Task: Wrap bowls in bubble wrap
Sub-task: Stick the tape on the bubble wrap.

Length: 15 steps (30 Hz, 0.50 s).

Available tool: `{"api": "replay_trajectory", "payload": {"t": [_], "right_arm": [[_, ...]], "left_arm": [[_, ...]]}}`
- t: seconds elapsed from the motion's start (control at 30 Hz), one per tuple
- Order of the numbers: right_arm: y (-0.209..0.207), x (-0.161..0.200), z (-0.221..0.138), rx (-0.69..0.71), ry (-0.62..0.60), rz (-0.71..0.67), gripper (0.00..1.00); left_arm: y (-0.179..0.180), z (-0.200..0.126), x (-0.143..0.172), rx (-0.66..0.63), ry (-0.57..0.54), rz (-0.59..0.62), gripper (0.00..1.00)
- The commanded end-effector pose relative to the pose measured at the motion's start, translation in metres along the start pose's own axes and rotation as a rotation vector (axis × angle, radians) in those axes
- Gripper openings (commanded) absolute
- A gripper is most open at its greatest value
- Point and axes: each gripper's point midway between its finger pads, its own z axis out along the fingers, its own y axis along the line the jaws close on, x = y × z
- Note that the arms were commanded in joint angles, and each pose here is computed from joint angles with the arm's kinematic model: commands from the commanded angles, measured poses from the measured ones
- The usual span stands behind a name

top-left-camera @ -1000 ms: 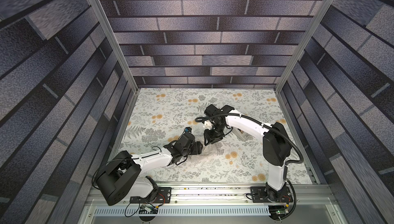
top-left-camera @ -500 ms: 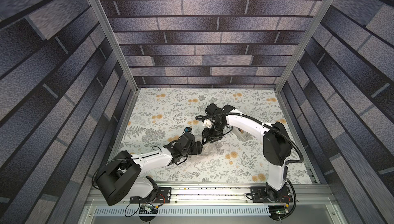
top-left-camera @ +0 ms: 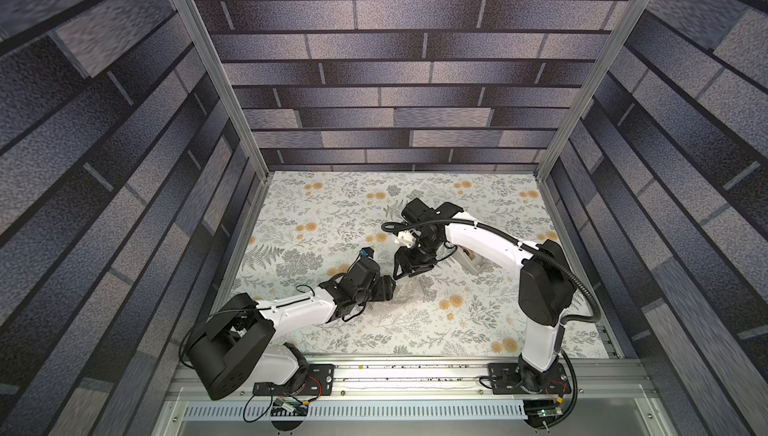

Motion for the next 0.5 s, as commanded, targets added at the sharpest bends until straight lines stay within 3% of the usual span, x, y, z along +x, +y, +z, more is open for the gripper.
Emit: {"api": "replay_trajectory", "payload": {"t": [0.0, 0.47], "right_arm": [[0.005, 0.004, -0.008, -0.031, -0.007, 0.01, 0.57], [-0.003, 0.001, 0.015, -0.029, 0.026, 0.03, 0.57]], "left_arm": [[0.0, 0.002, 0.004, -0.017, 0.022, 0.04, 0.73], [0.001, 0.0, 0.004, -0.025, 0.023, 0.041, 0.74]]}}
